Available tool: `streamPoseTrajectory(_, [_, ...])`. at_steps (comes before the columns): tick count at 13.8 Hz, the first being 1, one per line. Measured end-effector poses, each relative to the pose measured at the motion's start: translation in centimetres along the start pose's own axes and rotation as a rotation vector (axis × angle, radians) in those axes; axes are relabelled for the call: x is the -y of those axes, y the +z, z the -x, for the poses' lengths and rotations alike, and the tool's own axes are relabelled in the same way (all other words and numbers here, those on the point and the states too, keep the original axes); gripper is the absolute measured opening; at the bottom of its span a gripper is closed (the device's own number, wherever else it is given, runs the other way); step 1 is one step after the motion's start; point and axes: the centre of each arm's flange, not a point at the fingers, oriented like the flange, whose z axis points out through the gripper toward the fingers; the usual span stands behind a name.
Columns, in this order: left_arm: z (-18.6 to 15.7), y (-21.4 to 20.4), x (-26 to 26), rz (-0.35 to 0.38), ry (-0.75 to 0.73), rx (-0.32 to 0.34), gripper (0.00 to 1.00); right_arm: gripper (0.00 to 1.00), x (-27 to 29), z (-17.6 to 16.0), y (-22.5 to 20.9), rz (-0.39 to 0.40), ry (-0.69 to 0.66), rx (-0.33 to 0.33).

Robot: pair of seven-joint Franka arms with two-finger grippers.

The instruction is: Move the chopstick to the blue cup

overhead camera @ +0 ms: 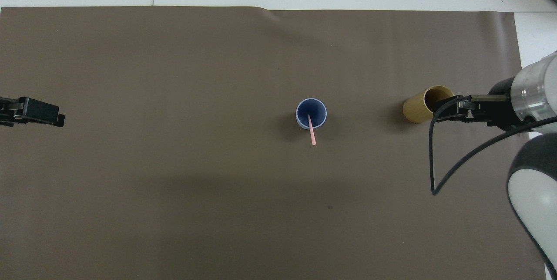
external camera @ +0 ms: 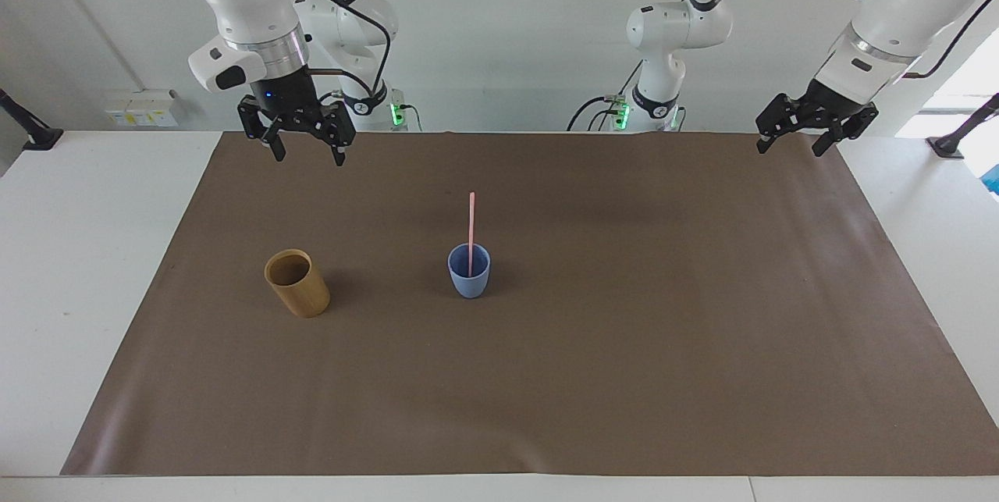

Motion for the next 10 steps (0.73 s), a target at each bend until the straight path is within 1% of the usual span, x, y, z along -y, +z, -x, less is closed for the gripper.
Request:
streamPoseTrajectory(4, [0.0,0.0,0.0,0.0,0.0,0.0,1.0,1.0,-3.0,0.6,-1.1,-0.003,0.016,0.009])
streamPoseTrajectory(10, [0.0,0.0,0.0,0.0,0.0,0.0,1.0,1.0,-3.1,0.5,-1.1,-0.014,0.017,0.011])
